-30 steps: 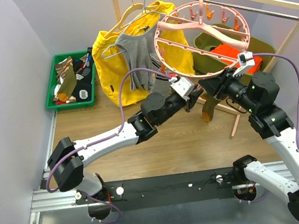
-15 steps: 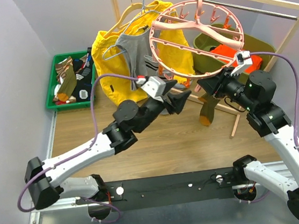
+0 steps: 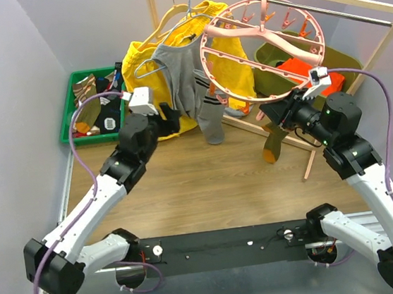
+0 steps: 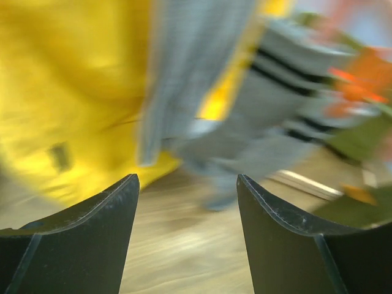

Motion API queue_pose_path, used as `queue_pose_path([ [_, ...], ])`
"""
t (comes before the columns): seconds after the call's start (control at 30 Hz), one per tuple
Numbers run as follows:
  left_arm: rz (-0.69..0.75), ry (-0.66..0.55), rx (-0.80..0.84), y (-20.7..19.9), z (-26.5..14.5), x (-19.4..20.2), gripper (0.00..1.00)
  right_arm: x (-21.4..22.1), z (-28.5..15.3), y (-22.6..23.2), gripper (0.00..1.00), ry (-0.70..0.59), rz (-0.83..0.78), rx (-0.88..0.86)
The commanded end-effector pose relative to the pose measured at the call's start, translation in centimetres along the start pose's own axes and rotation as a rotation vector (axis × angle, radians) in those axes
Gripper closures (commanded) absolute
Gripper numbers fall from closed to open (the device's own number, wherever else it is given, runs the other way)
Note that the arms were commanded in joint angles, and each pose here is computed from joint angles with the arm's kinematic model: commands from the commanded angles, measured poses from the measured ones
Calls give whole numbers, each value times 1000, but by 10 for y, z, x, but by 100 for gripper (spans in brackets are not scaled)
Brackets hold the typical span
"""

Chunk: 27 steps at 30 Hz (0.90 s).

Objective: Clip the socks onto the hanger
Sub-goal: Pick up the sock from the bin.

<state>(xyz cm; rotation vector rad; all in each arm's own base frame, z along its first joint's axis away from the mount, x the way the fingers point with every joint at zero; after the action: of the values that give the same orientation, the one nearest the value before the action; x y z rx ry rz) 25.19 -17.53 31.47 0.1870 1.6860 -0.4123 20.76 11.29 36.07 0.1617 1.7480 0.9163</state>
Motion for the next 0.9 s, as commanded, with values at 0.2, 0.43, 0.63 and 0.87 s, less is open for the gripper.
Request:
queue_pose_path([
  [0.2, -9, 118, -452, 155, 17, 9, 27, 0, -5, -2, 99, -9, -65, -4],
  [0.43, 4, 162, -660, 242, 58, 13, 27, 2, -7, 2, 99, 4, -70, -48],
  [0.63, 52, 282, -777, 317, 112, 24, 28, 3, -8, 3, 99, 12, -84, -61],
  [0.87, 65, 299, -825, 370, 160, 15, 28, 7, -10, 2, 99, 31, -95, -75],
])
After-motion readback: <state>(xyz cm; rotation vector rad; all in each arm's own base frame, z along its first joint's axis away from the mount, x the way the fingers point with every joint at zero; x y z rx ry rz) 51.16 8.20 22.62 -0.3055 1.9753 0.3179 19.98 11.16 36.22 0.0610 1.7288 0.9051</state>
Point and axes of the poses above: each gripper's point midway between its finger pads, its own z axis out along the fingers, its own y axis along the line the jaws close on, x = y × z, the point moved 8 cm from there along -z, back along the fingers, and after that the axes turned 10 degrees about z, right-handed, at the moved point
